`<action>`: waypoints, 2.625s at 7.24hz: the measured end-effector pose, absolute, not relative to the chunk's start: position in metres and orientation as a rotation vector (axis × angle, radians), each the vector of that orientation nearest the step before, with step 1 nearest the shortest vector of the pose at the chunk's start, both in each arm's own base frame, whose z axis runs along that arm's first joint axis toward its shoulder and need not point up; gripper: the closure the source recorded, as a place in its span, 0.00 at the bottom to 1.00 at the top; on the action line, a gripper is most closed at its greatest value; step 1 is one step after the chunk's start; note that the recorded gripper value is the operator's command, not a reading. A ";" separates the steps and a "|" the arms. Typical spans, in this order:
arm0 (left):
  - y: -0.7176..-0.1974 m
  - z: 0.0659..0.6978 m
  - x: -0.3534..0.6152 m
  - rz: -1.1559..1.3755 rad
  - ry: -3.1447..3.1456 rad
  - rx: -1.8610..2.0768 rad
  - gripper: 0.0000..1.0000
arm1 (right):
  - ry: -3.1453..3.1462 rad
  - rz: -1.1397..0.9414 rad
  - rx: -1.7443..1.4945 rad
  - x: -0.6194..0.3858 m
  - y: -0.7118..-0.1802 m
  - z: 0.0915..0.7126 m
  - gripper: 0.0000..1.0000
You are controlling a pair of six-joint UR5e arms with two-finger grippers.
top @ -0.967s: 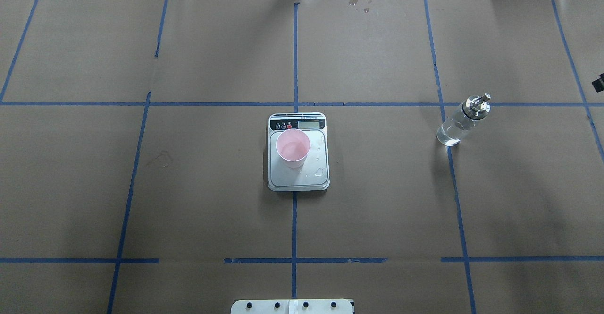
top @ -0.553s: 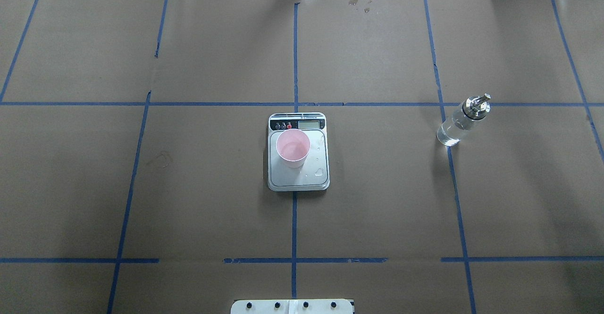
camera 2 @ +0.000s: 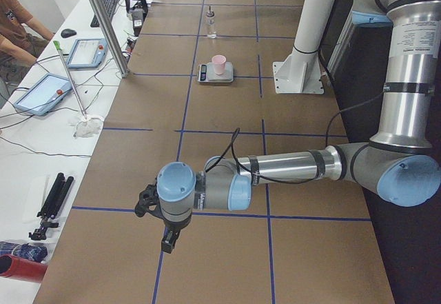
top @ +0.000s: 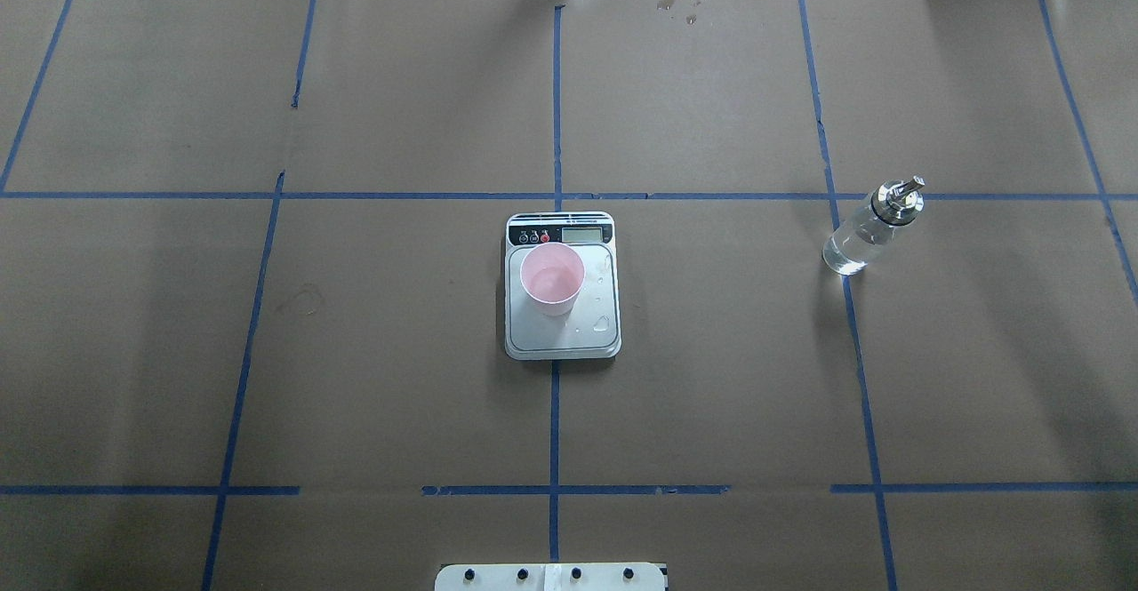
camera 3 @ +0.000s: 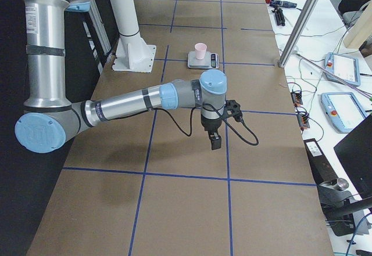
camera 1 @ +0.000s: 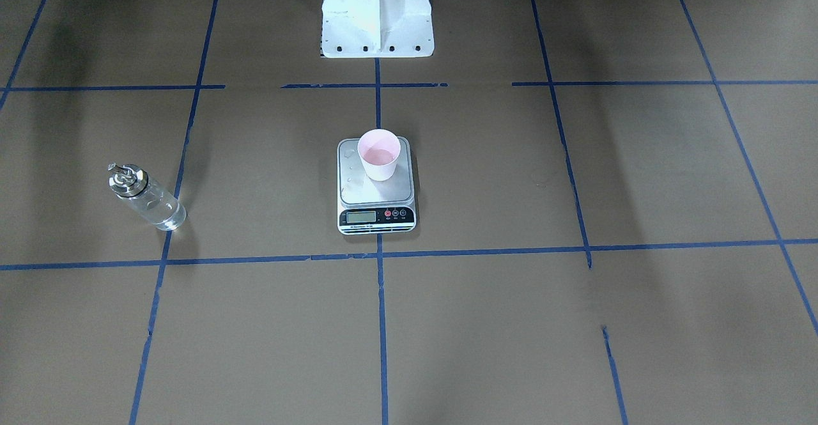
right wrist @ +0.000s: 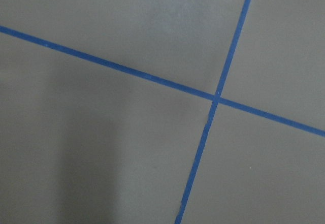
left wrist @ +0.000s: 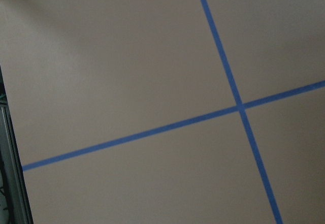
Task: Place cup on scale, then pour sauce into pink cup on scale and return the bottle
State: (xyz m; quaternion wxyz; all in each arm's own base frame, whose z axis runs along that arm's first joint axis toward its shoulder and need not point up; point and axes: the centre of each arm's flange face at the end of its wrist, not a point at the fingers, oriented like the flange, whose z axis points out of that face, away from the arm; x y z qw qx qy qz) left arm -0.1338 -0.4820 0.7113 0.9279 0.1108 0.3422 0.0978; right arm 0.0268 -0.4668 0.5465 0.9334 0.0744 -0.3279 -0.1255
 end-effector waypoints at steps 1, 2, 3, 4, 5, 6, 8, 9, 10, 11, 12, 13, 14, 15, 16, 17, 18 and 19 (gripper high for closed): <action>-0.476 0.724 -0.133 0.197 0.700 0.221 0.00 | -0.674 -0.246 0.123 0.028 -0.457 0.559 0.00; -0.475 0.727 -0.131 0.198 0.699 0.220 0.00 | -0.688 -0.235 0.095 0.027 -0.452 0.571 0.00; -0.479 0.723 -0.128 0.204 0.698 0.224 0.00 | -0.712 -0.221 0.059 0.025 -0.450 0.587 0.00; -0.485 0.712 -0.122 0.201 0.697 0.232 0.00 | -0.741 -0.207 0.029 0.024 -0.449 0.601 0.00; -0.490 0.699 -0.117 0.186 0.699 0.234 0.00 | -0.757 -0.195 0.011 0.023 -0.448 0.608 0.00; -0.492 0.687 -0.115 0.173 0.704 0.225 0.00 | -0.767 -0.179 -0.010 0.023 -0.448 0.617 0.00; -0.487 0.675 -0.112 0.154 0.719 0.187 0.00 | -0.799 -0.142 -0.027 0.030 -0.449 0.628 0.00; -0.484 0.674 -0.111 0.147 0.735 0.177 0.00 | -0.823 -0.122 -0.018 0.036 -0.451 0.626 0.00; -0.484 0.672 -0.109 0.128 0.758 0.171 0.00 | -0.841 -0.105 -0.010 0.043 -0.451 0.624 0.00; -0.484 0.667 -0.108 0.098 0.774 0.165 0.00 | -0.853 -0.093 -0.003 0.048 -0.451 0.623 0.00; -0.484 0.663 -0.108 0.083 0.779 0.165 0.00 | -0.859 -0.087 0.000 0.050 -0.451 0.623 0.00; -0.485 0.657 -0.108 0.081 0.776 0.174 0.00 | -0.861 -0.085 0.000 0.051 -0.450 0.623 0.00; -0.486 0.651 -0.107 0.086 0.771 0.183 0.00 | -0.862 -0.083 -0.002 0.052 -0.449 0.624 0.00; -0.488 0.646 -0.104 0.097 0.762 0.191 0.00 | -0.863 -0.082 -0.003 0.052 -0.449 0.625 0.00; -0.490 0.640 -0.100 0.111 0.746 0.200 0.00 | -0.863 -0.081 -0.004 0.052 -0.449 0.626 0.00; -0.490 0.637 -0.099 0.118 0.736 0.204 0.00 | -0.863 -0.082 -0.003 0.052 -0.450 0.625 0.00; -0.490 0.636 -0.098 0.118 0.733 0.204 0.00 | -0.863 -0.083 -0.001 0.052 -0.451 0.625 0.00; -0.489 0.637 -0.098 0.114 0.734 0.199 0.00 | -0.863 -0.084 0.001 0.052 -0.452 0.624 0.00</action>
